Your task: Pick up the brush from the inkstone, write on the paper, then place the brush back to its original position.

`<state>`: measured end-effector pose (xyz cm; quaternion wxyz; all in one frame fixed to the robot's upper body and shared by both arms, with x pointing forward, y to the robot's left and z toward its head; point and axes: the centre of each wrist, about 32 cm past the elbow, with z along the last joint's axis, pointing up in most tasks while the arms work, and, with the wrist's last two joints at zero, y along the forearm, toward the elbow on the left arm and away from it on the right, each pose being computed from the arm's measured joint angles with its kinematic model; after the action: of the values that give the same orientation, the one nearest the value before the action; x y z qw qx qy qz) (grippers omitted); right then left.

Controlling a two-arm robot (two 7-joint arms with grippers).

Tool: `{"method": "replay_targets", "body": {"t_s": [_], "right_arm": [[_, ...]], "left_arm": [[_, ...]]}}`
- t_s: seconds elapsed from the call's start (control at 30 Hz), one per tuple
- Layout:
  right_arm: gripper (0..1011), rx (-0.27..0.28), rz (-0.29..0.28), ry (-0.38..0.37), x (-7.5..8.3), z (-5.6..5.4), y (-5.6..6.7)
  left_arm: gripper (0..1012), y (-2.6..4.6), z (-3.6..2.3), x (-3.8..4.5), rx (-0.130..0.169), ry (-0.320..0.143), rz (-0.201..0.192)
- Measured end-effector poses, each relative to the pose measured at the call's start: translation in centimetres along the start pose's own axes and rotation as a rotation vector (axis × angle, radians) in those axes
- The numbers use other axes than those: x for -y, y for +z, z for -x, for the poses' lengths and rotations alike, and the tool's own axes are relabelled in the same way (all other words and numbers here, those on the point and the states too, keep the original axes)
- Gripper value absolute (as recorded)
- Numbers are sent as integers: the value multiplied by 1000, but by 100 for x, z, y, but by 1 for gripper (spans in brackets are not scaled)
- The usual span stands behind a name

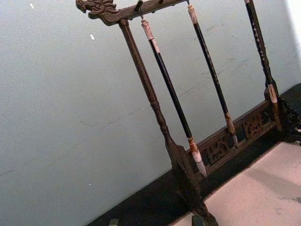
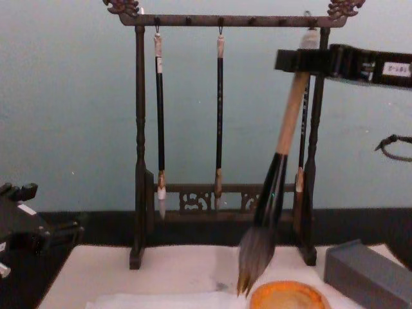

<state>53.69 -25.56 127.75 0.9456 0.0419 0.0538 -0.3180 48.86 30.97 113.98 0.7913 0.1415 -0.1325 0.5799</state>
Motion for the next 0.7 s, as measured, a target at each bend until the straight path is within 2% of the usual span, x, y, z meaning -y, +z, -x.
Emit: {"method": "replay_targets", "body": {"t_s": [0.07, 0.17, 0.37, 0.53, 0.7], "right_arm": [[173, 31, 11, 25, -10, 80, -7], [173, 43, 17, 47, -6, 159, -30], [173, 35, 29, 69, 33, 268, -107], [173, 23, 65, 81, 92, 362, -230], [173, 13, 97, 83, 144, 407, -314]], "left_arm": [[1010, 0, 0, 0, 0, 0, 0], [1010, 0, 0, 0, 0, 0, 0], [1009, 0, 0, 0, 0, 0, 0], [1010, 0, 0, 0, 0, 0, 0], [1010, 0, 0, 0, 0, 0, 0]]}}
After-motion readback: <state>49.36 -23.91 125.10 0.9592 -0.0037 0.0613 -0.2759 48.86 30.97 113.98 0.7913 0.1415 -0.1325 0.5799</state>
